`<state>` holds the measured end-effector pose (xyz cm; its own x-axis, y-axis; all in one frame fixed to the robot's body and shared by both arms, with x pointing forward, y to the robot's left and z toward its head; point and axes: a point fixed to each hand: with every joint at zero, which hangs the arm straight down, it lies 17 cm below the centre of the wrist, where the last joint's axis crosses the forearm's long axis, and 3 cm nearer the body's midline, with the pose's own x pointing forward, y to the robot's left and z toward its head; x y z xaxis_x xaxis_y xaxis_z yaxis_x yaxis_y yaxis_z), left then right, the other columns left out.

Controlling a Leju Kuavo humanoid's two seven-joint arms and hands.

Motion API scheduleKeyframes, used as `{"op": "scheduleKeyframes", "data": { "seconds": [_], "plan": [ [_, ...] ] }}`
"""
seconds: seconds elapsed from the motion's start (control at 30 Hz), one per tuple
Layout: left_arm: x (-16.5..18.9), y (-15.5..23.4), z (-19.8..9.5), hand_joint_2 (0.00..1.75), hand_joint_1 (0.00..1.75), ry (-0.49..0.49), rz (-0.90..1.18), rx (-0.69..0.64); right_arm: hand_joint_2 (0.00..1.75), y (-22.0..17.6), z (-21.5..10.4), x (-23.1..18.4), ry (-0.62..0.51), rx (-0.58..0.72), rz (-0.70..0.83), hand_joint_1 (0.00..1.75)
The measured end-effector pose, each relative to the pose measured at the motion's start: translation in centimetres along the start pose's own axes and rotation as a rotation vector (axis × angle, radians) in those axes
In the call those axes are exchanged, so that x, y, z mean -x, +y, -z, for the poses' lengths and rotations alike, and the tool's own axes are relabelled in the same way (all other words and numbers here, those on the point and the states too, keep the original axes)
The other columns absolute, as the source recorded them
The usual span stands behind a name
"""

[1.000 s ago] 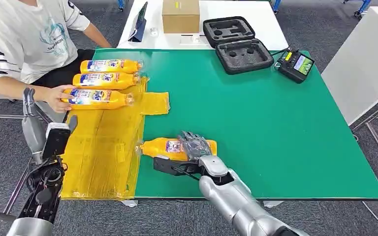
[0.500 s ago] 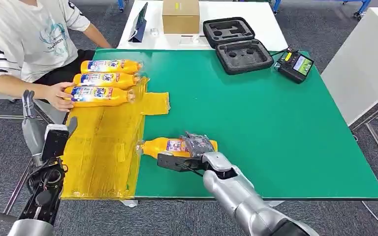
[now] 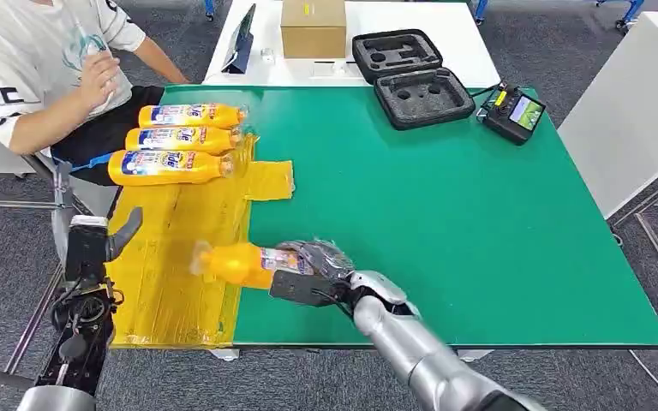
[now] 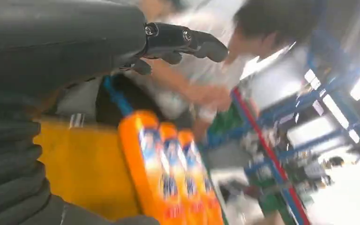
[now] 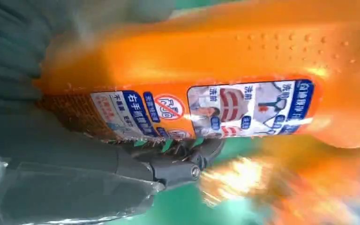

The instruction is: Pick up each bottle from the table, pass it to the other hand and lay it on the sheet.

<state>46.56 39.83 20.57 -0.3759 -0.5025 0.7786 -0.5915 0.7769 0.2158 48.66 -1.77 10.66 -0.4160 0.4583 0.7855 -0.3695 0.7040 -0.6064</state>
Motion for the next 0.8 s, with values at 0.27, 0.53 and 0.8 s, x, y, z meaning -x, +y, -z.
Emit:
{"op": "scheduleKeyframes", "data": {
  "seconds": [0.27, 0.53, 0.8],
  "plan": [
    [1.2, -3.9, -3.5, 1.75, 0.0, 0.255, -0.56, 0.132, 1.75, -10.0, -1.6, -6.6, -0.272, 0.496, 0.201, 1.75],
    [-1.1, -7.6, -4.1, 1.75, 0.0, 0.279, -0.72, 0.245, 1.75, -13.6, -4.4, -6.6, -0.26, 0.711, 0.244, 1.75],
    [-4.7, -10.8, -5.0, 1.75, 0.0, 0.277, -0.891, 0.395, 1.75, -13.0, -4.7, -5.5, -0.232, 0.7, 0.276, 1.75]
  ]
}}
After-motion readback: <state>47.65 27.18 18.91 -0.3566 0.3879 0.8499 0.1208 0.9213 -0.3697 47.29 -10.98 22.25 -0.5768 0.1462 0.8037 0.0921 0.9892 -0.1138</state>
